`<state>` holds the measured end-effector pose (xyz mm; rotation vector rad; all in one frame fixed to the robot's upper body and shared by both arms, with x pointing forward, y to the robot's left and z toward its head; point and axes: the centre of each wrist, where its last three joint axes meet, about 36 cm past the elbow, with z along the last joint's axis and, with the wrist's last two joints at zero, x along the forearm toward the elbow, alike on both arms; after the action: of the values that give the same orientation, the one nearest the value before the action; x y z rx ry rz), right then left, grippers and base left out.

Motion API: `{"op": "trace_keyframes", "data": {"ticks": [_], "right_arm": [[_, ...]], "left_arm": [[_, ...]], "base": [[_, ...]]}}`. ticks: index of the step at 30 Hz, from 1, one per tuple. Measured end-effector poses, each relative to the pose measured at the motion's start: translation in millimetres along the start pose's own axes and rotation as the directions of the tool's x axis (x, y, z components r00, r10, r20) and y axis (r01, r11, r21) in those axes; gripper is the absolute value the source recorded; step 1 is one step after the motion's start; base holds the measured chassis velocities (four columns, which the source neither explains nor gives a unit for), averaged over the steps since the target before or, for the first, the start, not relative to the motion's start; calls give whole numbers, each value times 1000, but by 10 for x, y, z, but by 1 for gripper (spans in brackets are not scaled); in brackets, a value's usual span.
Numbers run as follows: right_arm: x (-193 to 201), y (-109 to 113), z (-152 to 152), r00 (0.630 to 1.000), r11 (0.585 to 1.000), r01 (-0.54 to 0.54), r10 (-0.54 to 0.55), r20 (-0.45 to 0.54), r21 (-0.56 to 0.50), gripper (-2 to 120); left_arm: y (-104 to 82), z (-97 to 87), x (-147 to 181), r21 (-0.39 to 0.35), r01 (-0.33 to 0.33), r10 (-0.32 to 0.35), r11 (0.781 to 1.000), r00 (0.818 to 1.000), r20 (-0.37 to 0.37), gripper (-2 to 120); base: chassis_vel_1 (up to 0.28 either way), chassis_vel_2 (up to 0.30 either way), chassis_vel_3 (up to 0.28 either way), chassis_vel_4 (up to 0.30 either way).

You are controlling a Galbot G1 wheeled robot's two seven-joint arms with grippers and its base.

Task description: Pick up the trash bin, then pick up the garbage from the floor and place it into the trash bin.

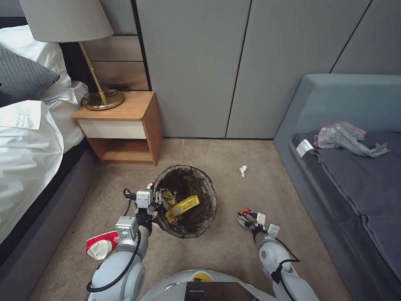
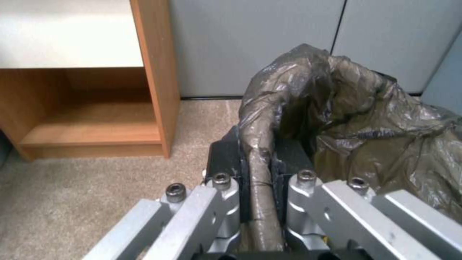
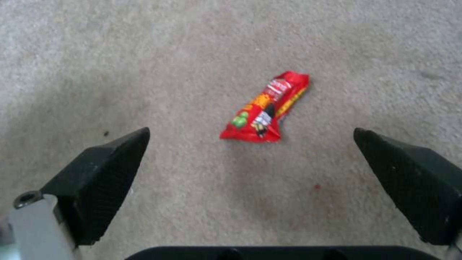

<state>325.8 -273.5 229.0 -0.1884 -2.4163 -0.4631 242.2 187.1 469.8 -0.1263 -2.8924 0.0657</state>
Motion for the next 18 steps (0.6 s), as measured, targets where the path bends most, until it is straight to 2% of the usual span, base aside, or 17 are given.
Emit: {"op": "trace_keyframes", "data": {"ticks": [18], "right_arm": [[-149,-60,88,1000,999,-10,10,2,33,100]], "left_arm": [[0,0,0,0,0,0,1000,1000,0,7]], "base": [[0,0,0,0]]}}
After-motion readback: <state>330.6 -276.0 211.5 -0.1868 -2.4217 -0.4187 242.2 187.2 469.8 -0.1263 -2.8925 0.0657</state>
